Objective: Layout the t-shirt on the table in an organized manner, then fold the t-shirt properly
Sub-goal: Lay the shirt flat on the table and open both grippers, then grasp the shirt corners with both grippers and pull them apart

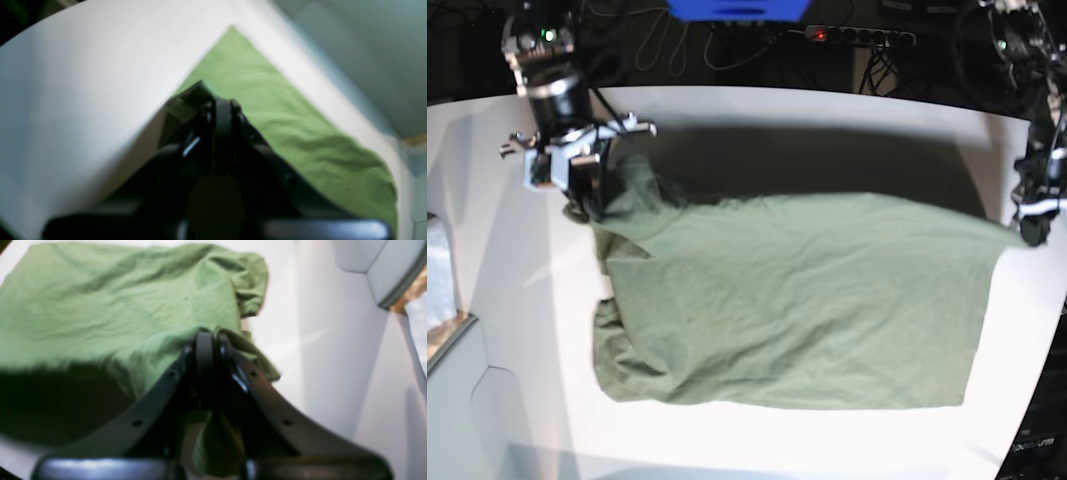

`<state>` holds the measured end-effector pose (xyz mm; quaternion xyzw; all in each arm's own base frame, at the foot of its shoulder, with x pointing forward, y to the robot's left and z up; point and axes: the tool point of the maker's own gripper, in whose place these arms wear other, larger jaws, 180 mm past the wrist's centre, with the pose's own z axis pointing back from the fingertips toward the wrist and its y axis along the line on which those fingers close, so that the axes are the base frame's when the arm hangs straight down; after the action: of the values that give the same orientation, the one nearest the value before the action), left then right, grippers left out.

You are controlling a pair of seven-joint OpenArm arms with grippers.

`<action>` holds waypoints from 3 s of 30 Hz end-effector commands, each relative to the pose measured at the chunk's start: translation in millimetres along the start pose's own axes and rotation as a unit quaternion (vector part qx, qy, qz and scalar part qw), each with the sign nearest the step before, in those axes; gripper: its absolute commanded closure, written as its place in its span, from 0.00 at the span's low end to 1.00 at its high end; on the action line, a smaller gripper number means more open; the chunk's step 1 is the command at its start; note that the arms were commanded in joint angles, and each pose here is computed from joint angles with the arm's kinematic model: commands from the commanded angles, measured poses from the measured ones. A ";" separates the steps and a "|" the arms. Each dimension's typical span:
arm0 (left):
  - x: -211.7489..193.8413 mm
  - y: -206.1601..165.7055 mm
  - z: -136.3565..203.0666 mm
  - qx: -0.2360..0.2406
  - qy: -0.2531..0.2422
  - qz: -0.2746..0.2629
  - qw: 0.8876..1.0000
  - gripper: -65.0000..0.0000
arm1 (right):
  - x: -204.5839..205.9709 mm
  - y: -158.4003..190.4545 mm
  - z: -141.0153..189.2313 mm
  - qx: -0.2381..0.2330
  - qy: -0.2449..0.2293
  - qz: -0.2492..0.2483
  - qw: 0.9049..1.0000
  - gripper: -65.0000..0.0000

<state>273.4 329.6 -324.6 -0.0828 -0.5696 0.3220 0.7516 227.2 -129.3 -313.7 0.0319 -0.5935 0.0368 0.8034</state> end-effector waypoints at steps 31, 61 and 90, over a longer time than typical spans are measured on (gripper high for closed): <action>1.5 60.2 51.3 0.068 0.003 -0.017 0.998 1.00 | -119.9 29.8 53.0 0.064 0.159 -0.014 0.985 0.83; 46.1 62.5 70.1 0.085 -0.069 -0.016 0.994 0.61 | -72.7 -42.1 -136.8 0.004 0.177 -0.009 0.984 0.48; -80.5 79.0 -70.4 0.113 0.077 -0.023 0.990 0.61 | -140.2 -46.6 -45.0 0.003 0.239 0.015 0.971 0.64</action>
<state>290.9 351.0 -462.1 -0.0193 -0.4584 0.3659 0.8097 225.2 -172.3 -471.0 0.0169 -0.3653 0.0560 0.9290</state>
